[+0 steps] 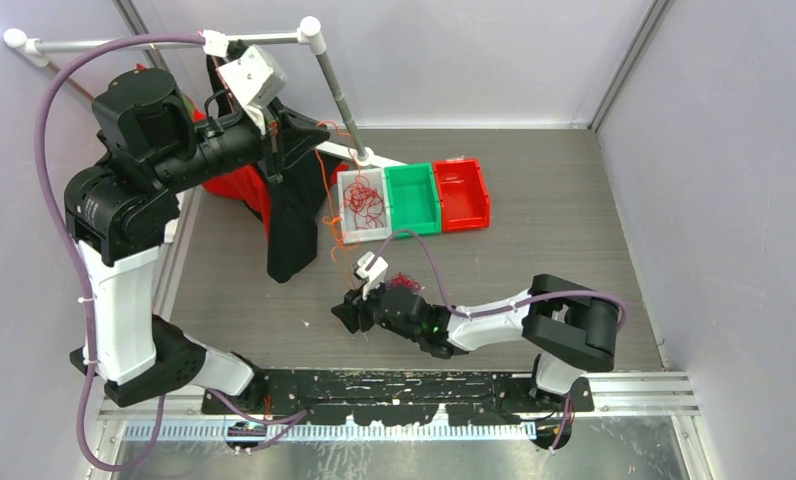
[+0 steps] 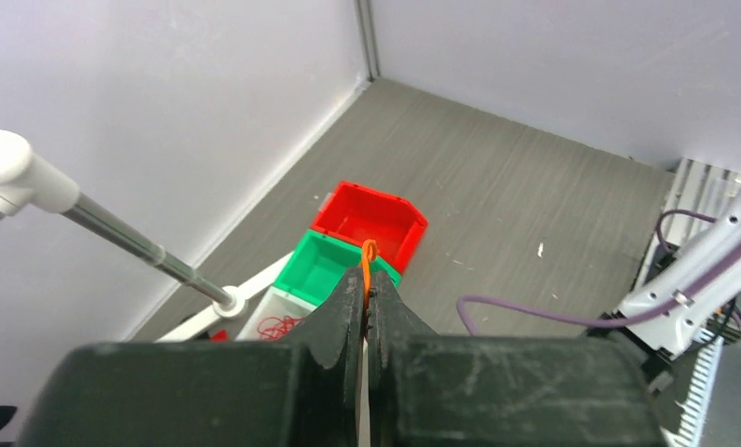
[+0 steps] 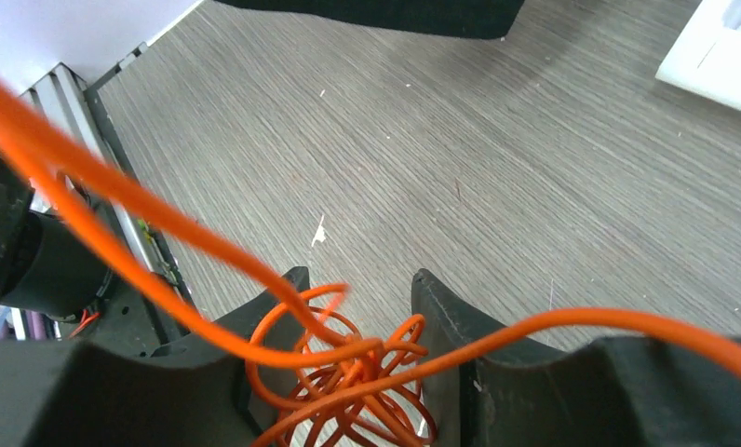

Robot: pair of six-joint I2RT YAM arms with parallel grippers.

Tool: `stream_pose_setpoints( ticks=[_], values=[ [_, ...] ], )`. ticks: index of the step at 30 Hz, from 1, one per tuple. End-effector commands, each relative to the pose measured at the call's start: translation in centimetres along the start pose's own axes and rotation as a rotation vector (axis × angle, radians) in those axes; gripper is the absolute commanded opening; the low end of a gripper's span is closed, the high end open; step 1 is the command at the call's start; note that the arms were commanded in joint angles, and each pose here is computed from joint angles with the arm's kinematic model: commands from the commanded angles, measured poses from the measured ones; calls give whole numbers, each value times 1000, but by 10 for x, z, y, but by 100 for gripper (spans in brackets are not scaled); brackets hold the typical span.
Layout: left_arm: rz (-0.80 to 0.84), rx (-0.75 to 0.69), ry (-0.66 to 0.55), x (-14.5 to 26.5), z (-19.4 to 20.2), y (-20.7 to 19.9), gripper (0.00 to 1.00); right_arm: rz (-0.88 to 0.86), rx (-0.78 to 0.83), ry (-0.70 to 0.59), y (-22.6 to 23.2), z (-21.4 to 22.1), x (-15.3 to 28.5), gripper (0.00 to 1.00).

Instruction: Untangle the cables

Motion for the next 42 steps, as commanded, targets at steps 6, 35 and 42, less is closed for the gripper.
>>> stream_pose_setpoints(
  ticks=[6,35,42],
  values=[
    [-134,-220,-282,30,-77,12,0,70,-58,-10,4,23,-3,44],
    [-135,-180,-273,27,-62,13,0,-18,187,-237,16,-128,68,76],
    [-138,-201,-270,27,-61,14,0,5,158,-286,2,-154,104,75]
  ],
)
Point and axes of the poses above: each gripper's point midway between its finger pads, its own x axis back along the fingers, its own y axis along the line the jaws close on, z = x × y, the point moved 1 cm from there along x, back along the fingers, and after that the axes turned 11 degrees about x, right-handed, at the moved point
